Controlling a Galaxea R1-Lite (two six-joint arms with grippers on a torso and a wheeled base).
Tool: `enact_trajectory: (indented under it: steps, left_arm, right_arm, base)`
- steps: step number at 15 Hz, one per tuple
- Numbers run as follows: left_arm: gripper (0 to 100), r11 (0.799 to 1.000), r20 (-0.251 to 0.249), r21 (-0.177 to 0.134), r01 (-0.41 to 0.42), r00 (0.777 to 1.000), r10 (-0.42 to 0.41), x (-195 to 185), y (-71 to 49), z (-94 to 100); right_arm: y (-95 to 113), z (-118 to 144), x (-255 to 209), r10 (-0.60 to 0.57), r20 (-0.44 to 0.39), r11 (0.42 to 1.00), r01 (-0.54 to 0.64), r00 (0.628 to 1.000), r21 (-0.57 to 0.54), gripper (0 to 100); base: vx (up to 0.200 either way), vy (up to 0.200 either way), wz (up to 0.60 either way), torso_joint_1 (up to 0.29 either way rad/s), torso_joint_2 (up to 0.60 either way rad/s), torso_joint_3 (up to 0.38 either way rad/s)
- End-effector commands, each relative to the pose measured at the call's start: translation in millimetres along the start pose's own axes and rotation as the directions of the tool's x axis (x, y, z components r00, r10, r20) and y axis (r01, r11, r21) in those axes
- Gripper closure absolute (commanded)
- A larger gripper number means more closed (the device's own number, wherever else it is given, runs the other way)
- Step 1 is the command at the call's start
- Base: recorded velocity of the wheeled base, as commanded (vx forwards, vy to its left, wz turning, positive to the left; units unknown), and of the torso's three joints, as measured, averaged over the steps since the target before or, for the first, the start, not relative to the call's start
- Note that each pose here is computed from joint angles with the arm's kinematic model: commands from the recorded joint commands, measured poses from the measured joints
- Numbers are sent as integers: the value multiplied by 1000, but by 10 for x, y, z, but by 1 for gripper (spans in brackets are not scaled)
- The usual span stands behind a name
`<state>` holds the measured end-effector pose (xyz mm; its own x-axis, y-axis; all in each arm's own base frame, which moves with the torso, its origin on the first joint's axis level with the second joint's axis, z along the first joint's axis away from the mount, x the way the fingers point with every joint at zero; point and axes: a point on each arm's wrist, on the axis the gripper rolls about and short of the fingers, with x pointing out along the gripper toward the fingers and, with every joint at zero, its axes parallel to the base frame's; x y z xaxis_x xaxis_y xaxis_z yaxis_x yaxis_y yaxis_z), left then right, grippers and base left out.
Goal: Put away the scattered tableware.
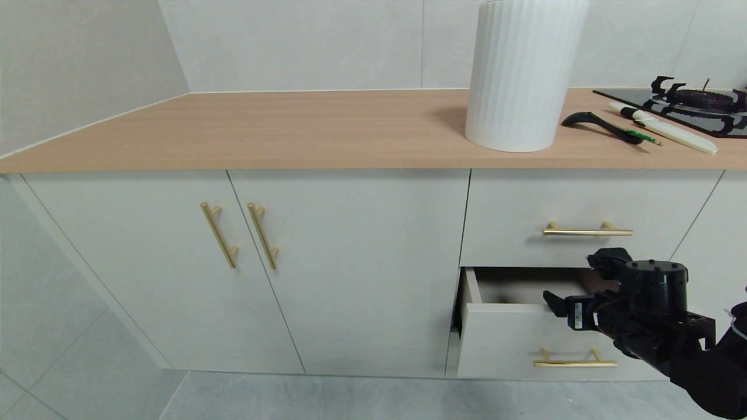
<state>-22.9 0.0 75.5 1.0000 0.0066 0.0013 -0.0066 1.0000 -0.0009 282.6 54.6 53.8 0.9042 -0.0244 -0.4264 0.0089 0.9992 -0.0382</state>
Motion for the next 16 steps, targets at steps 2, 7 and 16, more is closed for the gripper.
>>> enact_trajectory:
  steps: [2, 7, 16]
  left_arm:
    - [0, 1000, 0, -1, -1, 1000, 1, 1, 0, 2]
    - [0, 1000, 0, -1, -1, 1000, 1, 1, 0, 2]
    - [0, 1000, -1, -1, -1, 1000, 1, 1, 0, 0]
  right_arm:
    - [-2, 10, -31, 1, -3, 1000, -1, 1000, -4, 0]
    - [2, 33, -144, 9, -50, 1000, -10, 999, -19, 0]
    - [34, 21, -263, 25, -132, 998, -31, 991, -46, 0]
  base:
    - [0, 0, 0, 0, 0, 0]
    - [0, 0, 0, 0, 0, 0]
    - [0, 0, 0, 0, 0, 0]
